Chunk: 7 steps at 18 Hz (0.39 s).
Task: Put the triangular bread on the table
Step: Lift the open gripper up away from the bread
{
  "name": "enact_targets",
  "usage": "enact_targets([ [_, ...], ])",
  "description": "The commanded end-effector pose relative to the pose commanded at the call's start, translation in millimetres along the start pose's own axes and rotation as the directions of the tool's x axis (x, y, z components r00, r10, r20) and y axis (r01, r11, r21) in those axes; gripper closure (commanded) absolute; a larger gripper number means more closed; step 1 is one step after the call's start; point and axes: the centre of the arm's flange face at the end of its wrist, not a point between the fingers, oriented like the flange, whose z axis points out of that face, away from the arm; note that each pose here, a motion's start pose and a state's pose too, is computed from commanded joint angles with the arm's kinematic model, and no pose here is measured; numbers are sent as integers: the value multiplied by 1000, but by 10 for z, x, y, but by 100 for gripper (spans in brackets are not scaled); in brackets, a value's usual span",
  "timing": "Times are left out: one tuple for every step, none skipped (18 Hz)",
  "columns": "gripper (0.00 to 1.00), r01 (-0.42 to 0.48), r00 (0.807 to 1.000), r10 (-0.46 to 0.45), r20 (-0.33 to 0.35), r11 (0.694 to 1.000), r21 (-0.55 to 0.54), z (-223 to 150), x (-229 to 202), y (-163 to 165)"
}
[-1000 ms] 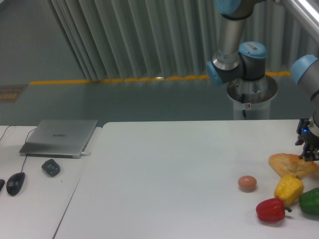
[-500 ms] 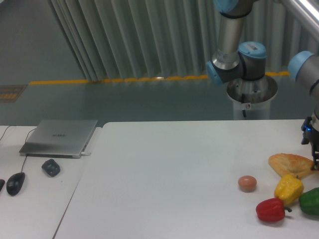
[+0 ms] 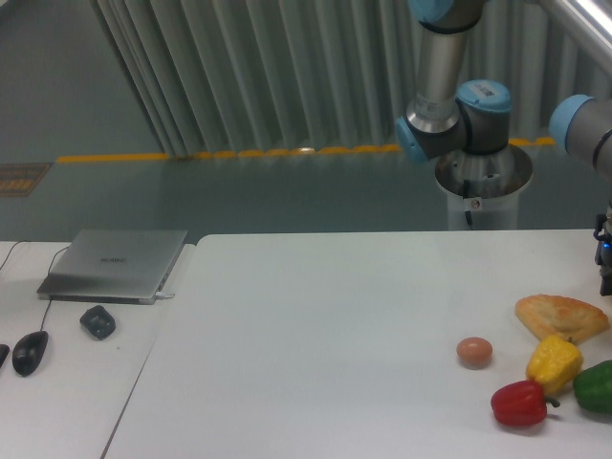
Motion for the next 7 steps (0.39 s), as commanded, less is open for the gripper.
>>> enact_targets([
  [0,-3,1000,3,1,1000,0,-7,-4,-9],
  [0,-6,1000,6,3,1000,0,-8,-6,-18],
  [0,-8,1000,8,3,1000,0,-8,-7,-28],
  [0,-9,1000,9,3,1000,0,-8,-7,-38],
  [0,-9,1000,9,3,1000,0,-8,-7,-38],
  [0,-9,1000,9,3,1000,0,-8,-7,-38],
  [0,-11,1000,11,3,1000,0,-8,-8,-48],
])
